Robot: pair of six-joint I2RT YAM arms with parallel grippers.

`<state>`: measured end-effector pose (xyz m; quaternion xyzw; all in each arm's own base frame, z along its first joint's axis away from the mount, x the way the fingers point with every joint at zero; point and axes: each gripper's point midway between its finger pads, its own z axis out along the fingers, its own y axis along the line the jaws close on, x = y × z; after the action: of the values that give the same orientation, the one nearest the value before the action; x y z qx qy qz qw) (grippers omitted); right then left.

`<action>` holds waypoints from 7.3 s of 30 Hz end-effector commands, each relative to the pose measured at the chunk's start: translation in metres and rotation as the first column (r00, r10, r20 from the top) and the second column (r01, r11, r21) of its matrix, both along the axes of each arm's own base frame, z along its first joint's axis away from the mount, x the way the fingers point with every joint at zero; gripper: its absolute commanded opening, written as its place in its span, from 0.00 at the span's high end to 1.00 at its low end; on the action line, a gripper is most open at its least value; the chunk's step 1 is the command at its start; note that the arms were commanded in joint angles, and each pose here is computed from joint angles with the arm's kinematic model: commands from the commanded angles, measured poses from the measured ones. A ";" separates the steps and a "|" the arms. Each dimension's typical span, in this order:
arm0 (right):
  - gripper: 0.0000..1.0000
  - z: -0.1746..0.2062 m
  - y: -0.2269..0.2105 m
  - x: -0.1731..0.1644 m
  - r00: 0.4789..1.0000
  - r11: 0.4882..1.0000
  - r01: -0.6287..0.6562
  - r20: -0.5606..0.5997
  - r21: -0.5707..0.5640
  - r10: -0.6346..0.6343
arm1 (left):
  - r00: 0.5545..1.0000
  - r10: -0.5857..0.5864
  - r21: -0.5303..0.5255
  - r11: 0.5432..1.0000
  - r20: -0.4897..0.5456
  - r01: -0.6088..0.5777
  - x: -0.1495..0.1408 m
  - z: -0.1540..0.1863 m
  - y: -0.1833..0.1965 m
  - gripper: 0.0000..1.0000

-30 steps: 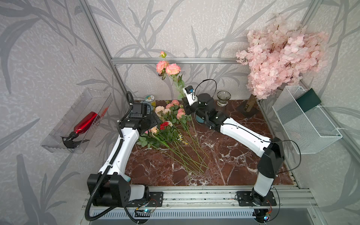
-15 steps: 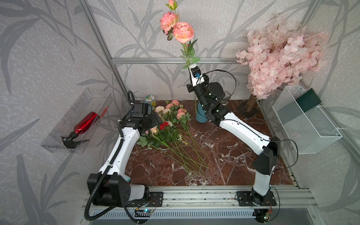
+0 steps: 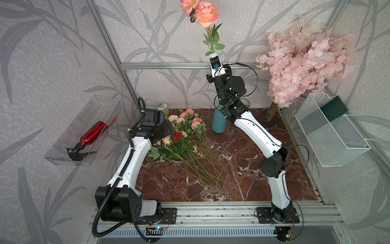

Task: Place the pink flowers into the vase
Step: Pick up the flower at the center of the board, then place the flower in the vase, then pick up the flower at the center of the board.

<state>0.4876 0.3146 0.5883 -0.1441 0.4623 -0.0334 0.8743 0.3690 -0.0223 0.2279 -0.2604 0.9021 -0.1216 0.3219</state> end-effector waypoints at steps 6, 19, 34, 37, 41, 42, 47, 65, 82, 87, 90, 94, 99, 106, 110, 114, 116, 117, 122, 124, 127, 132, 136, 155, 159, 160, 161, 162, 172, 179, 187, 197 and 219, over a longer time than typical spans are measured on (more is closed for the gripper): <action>1.00 -0.013 -0.022 0.019 0.996 0.997 0.079 -0.041 0.017 -0.078 | 1.000 -0.008 0.018 1.000 0.001 0.008 0.002 0.004 0.001 0.06; 1.00 -0.078 -0.034 0.064 0.974 0.996 0.072 -0.218 0.062 -0.057 | 1.000 -0.006 0.032 0.999 0.003 0.006 0.000 0.006 0.003 0.06; 1.00 -0.198 -0.036 0.123 0.819 0.999 0.020 -0.573 0.038 0.005 | 1.000 0.000 0.029 1.000 -0.009 0.000 0.006 0.000 0.003 0.06; 1.00 -0.213 -0.032 0.126 0.796 1.000 0.004 -0.605 0.026 0.013 | 1.000 0.000 0.028 1.000 -0.007 0.000 0.007 0.001 0.003 0.06; 1.00 -0.225 -0.030 0.125 0.773 1.000 -0.005 -0.634 0.027 0.021 | 1.000 0.003 0.032 0.999 -0.007 -0.003 0.006 0.001 0.003 0.06; 1.00 -0.225 -0.030 0.124 0.773 1.000 -0.007 -0.634 0.030 0.024 | 1.000 0.005 0.035 0.999 -0.006 -0.005 0.006 0.001 0.004 0.06; 0.73 -0.227 -0.033 0.117 0.764 0.999 -0.011 -0.645 0.035 0.031 | 1.000 0.010 0.038 0.999 -0.003 -0.010 0.005 0.003 0.005 0.06; 0.26 -0.160 -0.082 0.026 0.757 0.991 0.007 -0.648 0.137 0.085 | 0.990 -0.135 0.057 0.989 -0.032 0.137 0.031 0.013 -0.058 0.13; 0.28 -0.256 -0.064 -0.109 0.475 0.985 -0.094 -0.863 0.147 0.174 | 0.967 0.057 0.221 0.975 -0.248 0.000 0.101 -0.025 -0.088 0.16; 0.37 -0.263 -0.070 -0.129 0.452 0.975 -0.119 -0.864 0.190 0.223 | 0.941 0.164 0.298 0.952 -0.296 -0.072 0.128 -0.050 -0.068 0.20; 0.51 -0.262 -0.071 -0.137 0.443 0.970 -0.140 -0.863 0.199 0.242 | 0.920 0.233 0.334 0.934 -0.316 -0.122 0.137 -0.069 -0.049 0.25; 0.61 -0.260 -0.073 -0.145 0.440 0.965 -0.159 -0.859 0.211 0.260 | 0.894 0.274 0.329 0.931 -0.354 -0.155 0.139 -0.092 -0.034 0.25; 0.64 -0.264 -0.072 -0.149 0.430 0.959 -0.174 -0.859 0.225 0.279 | 0.888 0.295 0.393 0.908 -0.352 -0.147 0.141 -0.102 -0.024 0.24; 0.69 -0.269 -0.067 -0.151 0.414 0.950 -0.192 -0.857 0.247 0.307 | 0.885 0.309 0.418 0.896 -0.349 -0.148 0.151 -0.117 -0.013 0.25; 0.71 -0.272 -0.067 -0.151 0.410 0.949 -0.194 -0.858 0.249 0.309 | 0.895 0.295 0.420 0.897 -0.335 -0.139 0.158 -0.119 -0.014 0.31; 0.73 -0.274 -0.065 -0.152 0.400 0.946 -0.201 -0.860 0.254 0.316 | 0.908 0.294 0.432 0.890 -0.298 -0.147 0.164 -0.111 -0.012 0.35; 0.72 -0.274 -0.065 -0.153 0.400 0.943 -0.204 -0.857 0.262 0.324 | 0.922 0.266 0.404 0.904 -0.280 -0.138 0.170 -0.108 -0.019 0.37; 0.73 -0.274 -0.065 -0.154 0.401 0.942 -0.206 -0.855 0.264 0.328 | 0.931 0.242 0.374 0.919 -0.274 -0.129 0.175 -0.109 -0.024 0.39; 0.73 -0.275 -0.068 -0.154 0.403 0.944 -0.200 -0.857 0.261 0.322 | 0.956 0.167 0.317 0.945 -0.240 -0.085 0.187 -0.108 -0.048 0.49; 0.73 -0.274 -0.069 -0.154 0.404 0.945 -0.199 -0.856 0.261 0.322 | 0.952 0.188 0.338 0.936 -0.243 -0.098 0.186 -0.110 -0.046 0.47; 0.73 -0.275 -0.070 -0.153 0.403 0.946 -0.195 -0.859 0.257 0.316 | 0.935 0.231 0.384 0.916 -0.268 -0.116 0.180 -0.116 -0.035 0.47; 0.73 -0.278 -0.071 -0.152 0.399 0.947 -0.188 -0.860 0.262 0.317 | 0.915 0.286 0.479 0.869 -0.285 -0.123 0.168 -0.117 -0.016 0.48; 0.73 -0.277 -0.072 -0.152 0.396 0.944 -0.188 -0.858 0.272 0.327 | 0.903 0.301 0.491 0.863 -0.306 -0.122 0.165 -0.125 -0.006 0.49; 0.73 -0.277 -0.075 -0.151 0.393 0.941 -0.185 -0.857 0.282 0.334 | 0.882 0.283 0.493 0.867 -0.376 -0.068 0.167 -0.171 -0.002 0.57; 0.74 -0.280 -0.075 -0.150 0.387 0.942 -0.180 -0.860 0.283 0.332 | 0.864 0.303 0.507 0.859 -0.403 -0.066 0.161 -0.178 0.005 0.74; 0.74 -0.281 -0.075 -0.150 0.384 0.942 -0.179 -0.861 0.283 0.332 | 0.860 0.309 0.512 0.857 -0.406 -0.067 0.159 -0.177 0.007 0.79; 0.73 -0.282 -0.075 -0.150 0.383 0.942 -0.179 -0.862 0.283 0.332 | 0.857 0.314 0.514 0.855 -0.409 -0.068 0.158 -0.177 0.008 0.85; 0.74 -0.281 -0.075 -0.150 0.384 0.942 -0.178 -0.861 0.284 0.333 | 0.856 0.319 0.517 0.853 -0.407 -0.072 0.157 -0.176 0.009 0.90; 0.74 -0.281 -0.071 -0.151 0.370 0.934 -0.192 -0.859 0.303 0.354 | 0.901 0.275 0.510 0.857 -0.334 -0.072 0.153 -0.120 -0.010 1.00; 0.74 -0.291 -0.063 -0.151 0.322 0.933 -0.218 -0.882 0.285 0.344 | 0.969 0.152 0.465 0.884 -0.196 -0.045 0.150 -0.055 -0.044 1.00; 0.74 -0.312 -0.039 -0.152 0.196 0.916 -0.270 -0.914 0.298 0.355 | 0.992 0.084 0.409 0.912 -0.097 -0.037 0.139 -0.013 -0.053 1.00; 0.54 -0.308 0.010 -0.158 0.045 0.801 -0.393 -0.860 0.452 0.508 | 0.974 -0.030 0.275 0.961 0.225 -0.033 0.127 0.035 -0.062 1.00; 0.43 -0.287 0.082 -0.140 -0.037 0.667 -0.547 -0.811 0.506 0.585 | 0.833 -0.072 0.021 0.997 0.549 0.072 0.090 0.144 -0.030 1.00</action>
<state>0.3507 0.3812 0.3036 -0.2710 0.7945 0.4023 0.3654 0.4598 -0.0357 0.3502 -0.1956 0.8031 -0.1379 0.5457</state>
